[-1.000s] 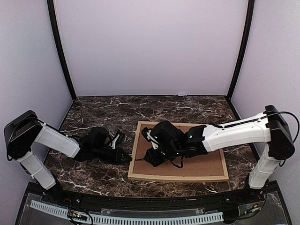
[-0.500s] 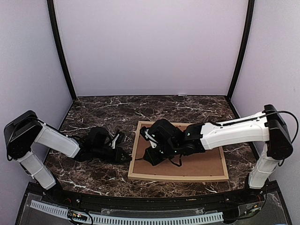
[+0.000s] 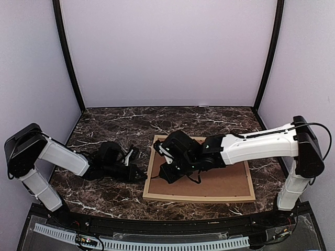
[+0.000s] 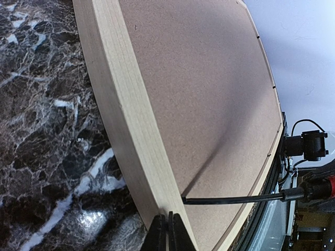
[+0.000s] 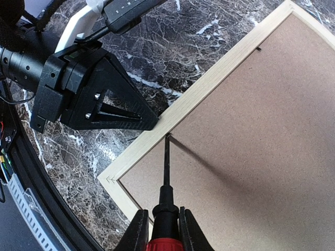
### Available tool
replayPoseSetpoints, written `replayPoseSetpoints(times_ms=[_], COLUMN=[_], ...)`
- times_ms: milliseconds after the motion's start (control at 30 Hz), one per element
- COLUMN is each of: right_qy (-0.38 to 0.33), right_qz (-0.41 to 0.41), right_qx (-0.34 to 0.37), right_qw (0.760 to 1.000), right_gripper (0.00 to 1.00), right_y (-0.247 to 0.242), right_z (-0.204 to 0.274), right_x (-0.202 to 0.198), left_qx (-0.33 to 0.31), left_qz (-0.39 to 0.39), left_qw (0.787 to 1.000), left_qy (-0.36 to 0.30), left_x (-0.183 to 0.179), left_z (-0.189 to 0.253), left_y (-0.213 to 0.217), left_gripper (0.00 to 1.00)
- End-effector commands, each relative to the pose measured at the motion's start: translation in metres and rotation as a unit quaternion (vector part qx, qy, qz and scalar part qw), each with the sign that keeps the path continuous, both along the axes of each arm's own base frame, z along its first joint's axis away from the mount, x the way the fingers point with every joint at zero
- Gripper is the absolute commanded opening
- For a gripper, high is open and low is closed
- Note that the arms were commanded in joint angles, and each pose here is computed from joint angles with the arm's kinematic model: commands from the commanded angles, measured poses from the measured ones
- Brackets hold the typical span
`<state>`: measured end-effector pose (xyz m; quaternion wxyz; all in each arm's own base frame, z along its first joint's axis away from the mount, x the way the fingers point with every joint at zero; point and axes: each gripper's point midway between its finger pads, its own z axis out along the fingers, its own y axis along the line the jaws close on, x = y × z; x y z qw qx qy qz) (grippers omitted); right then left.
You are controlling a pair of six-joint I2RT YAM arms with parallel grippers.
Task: Take the photo out of the frame
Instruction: Release the fastener from the backboard.
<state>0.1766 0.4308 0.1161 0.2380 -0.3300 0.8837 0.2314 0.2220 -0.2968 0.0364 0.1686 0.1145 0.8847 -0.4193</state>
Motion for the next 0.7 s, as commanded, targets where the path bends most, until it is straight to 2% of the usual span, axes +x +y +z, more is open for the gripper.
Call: replayPoseSetpoints(times_ms=[0,400,533,667], right_qy=[-0.068,-0.072,-0.06,-0.036], right_qz=[0.044,0.098,0.085,0.052], right_qx=[0.178,0.199,0.181,0.14], right_qw=[0.981,0.972,0.978,0.988], right_gripper=[0.0,0.0,0.0,0.0], right_y=[0.077,0.101,0.078,0.037], right_z=[0.087,0.109,0.098,0.068], right_x=[0.012,-0.001,-0.006,-0.013], left_qx=[0.04,0.041,0.043,0.045], left_qz=[-0.023,-0.02,-0.009,0.003], left_qw=[0.998,0.998,0.998,0.999], left_qy=[0.041,0.042,0.035,0.025], left_x=[-0.026,-0.029,-0.025,-0.02], left_z=[-0.032,-0.034,-0.029,-0.022], left_y=[0.003,0.003,0.006,0.006], left_gripper=[0.04,0.04,0.04,0.04])
